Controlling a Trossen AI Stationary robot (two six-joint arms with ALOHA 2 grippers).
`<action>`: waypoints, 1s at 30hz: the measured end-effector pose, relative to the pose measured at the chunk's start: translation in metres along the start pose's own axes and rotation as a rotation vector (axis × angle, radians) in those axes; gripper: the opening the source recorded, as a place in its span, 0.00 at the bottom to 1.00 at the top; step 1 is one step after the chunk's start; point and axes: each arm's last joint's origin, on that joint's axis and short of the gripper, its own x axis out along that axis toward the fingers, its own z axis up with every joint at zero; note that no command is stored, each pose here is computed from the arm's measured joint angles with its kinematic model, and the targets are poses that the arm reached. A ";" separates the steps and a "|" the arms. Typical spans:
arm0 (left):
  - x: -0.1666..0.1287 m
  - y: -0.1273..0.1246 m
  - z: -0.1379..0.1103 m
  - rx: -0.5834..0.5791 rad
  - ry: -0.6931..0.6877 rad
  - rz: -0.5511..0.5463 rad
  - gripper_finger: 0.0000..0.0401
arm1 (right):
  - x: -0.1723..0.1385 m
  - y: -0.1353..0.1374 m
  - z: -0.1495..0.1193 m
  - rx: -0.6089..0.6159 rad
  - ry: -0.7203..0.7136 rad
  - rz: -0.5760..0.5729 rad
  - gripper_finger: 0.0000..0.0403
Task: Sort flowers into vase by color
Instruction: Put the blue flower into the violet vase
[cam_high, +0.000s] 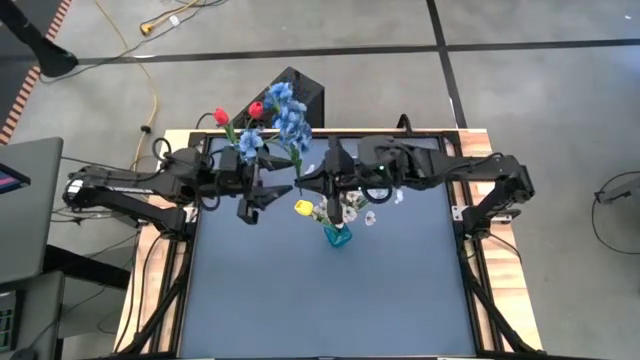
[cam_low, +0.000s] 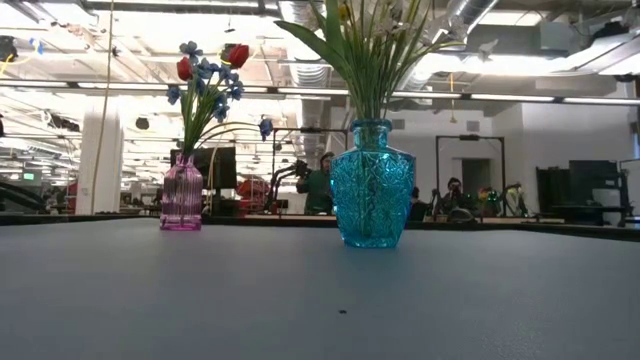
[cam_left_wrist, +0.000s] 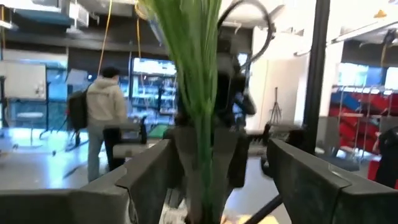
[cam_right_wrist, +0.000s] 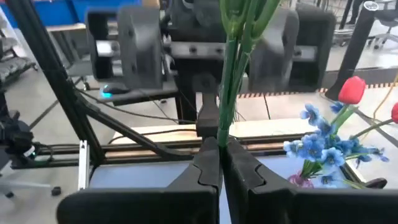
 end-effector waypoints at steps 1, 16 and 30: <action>0.000 0.000 -0.001 -0.001 0.009 0.004 0.63 | 0.002 0.000 -0.001 0.002 0.004 -0.001 0.07; 0.001 0.002 -0.010 -0.066 0.088 0.044 0.57 | 0.023 0.000 -0.021 -0.001 0.100 -0.008 0.07; 0.000 0.002 -0.013 -0.050 0.114 0.045 0.02 | 0.021 -0.001 -0.020 -0.003 0.097 -0.007 0.21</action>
